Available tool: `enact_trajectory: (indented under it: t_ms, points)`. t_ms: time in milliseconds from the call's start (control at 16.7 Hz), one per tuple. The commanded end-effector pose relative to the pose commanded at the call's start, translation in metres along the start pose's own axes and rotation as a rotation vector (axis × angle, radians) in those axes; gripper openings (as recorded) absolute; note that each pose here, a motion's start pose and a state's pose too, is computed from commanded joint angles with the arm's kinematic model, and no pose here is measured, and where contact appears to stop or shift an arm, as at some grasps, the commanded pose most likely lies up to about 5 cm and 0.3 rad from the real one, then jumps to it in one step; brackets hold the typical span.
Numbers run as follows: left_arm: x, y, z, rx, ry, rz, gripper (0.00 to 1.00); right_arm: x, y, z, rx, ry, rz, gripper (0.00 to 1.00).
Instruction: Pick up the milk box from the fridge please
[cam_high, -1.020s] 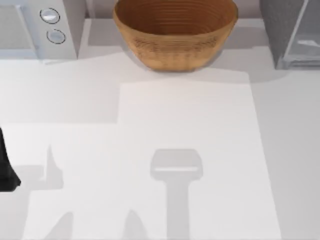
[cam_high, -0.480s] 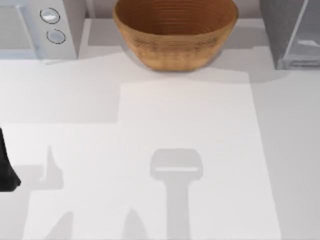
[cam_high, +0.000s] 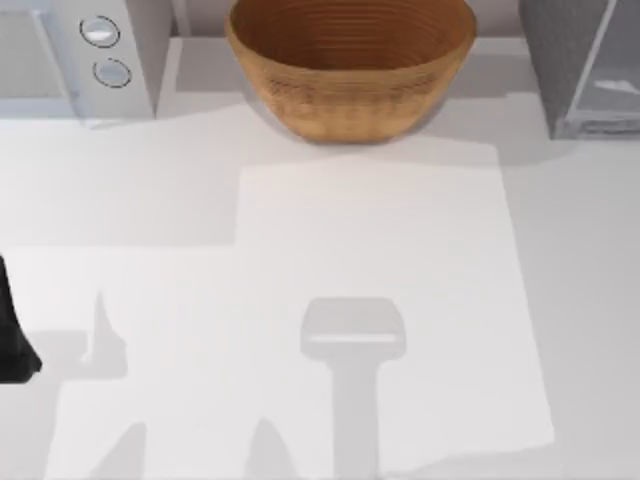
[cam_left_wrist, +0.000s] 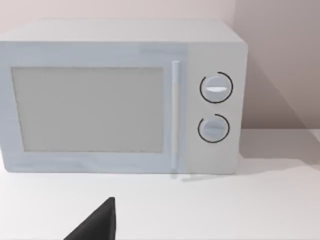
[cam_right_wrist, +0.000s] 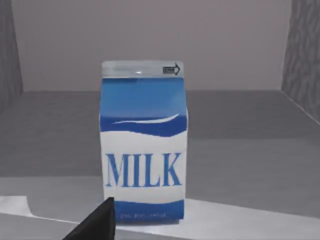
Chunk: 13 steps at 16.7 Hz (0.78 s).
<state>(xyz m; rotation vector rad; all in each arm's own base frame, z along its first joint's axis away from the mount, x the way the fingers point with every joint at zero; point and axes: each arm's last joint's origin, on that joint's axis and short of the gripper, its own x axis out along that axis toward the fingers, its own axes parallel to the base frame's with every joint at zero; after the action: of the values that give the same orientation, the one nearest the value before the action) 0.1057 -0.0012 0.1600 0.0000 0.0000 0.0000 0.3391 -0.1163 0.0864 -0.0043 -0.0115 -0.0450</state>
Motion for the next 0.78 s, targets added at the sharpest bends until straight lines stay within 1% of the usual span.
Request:
enact_trajectory:
  t_ms: [120, 300, 660, 780]
  points:
    - [0.000, 0.000, 0.000, 0.000, 0.000, 0.000, 1.00, 0.031, 0.013, -0.008, 0.002, 0.005, 0.015, 1.00]
    - [0.000, 0.000, 0.000, 0.000, 0.000, 0.000, 1.00, 0.056, 0.029, -0.015, 0.002, 0.012, 0.032, 1.00]
    - [0.000, 0.000, 0.000, 0.000, 0.000, 0.000, 1.00, 0.059, 0.030, -0.015, 0.001, 0.010, 0.033, 1.00]
    - [0.000, 0.000, 0.000, 0.000, 0.000, 0.000, 1.00, 0.067, 0.031, -0.018, 0.003, 0.016, 0.035, 1.00]
